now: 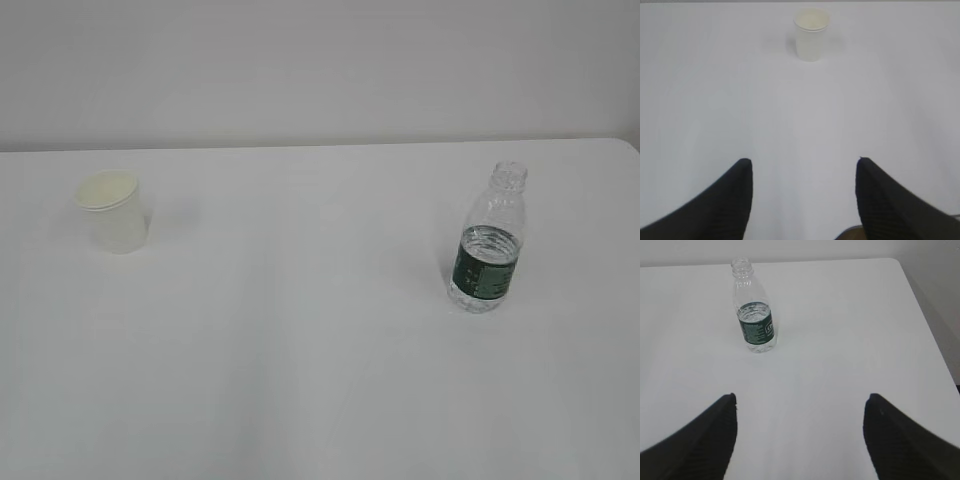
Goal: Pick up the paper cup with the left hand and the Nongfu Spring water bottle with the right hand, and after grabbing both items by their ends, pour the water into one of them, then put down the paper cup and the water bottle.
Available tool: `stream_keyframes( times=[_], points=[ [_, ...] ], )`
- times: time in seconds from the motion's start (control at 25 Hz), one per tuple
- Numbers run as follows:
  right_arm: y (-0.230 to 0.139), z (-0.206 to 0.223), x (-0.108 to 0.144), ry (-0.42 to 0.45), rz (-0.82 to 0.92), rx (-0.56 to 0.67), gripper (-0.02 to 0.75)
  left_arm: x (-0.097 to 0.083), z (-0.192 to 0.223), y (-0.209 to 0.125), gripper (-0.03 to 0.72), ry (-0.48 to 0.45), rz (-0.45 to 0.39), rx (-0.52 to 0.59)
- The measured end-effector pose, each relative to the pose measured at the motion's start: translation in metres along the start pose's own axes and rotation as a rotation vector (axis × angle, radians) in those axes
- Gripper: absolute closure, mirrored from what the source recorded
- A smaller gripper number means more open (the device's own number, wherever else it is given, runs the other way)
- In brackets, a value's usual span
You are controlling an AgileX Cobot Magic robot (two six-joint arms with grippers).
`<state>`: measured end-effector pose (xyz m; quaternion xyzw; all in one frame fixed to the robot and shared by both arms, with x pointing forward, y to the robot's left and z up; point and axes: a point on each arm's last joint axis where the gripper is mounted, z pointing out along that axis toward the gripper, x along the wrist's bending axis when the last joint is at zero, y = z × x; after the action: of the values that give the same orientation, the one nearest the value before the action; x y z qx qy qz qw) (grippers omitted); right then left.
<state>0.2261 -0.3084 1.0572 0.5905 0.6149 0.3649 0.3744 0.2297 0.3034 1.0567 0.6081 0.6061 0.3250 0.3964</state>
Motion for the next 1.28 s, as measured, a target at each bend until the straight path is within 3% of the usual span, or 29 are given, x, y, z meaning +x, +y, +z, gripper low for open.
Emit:
stream_keyframes(
  times=[0.4,0.72,1.28],
  points=[
    [0.009,0.009,0.001,0.002,-0.045,0.023,0.149,-0.002,0.009,0.016,0.226,0.005,0.001,0.051],
    [0.023,0.020,0.003,0.007,-0.062,-0.006,0.150,-0.005,0.021,0.048,0.228,-0.003,0.001,-0.018],
    [0.051,0.049,0.007,0.020,-0.076,-0.045,0.150,-0.008,0.044,0.073,0.228,-0.006,0.009,-0.098]
  ],
)
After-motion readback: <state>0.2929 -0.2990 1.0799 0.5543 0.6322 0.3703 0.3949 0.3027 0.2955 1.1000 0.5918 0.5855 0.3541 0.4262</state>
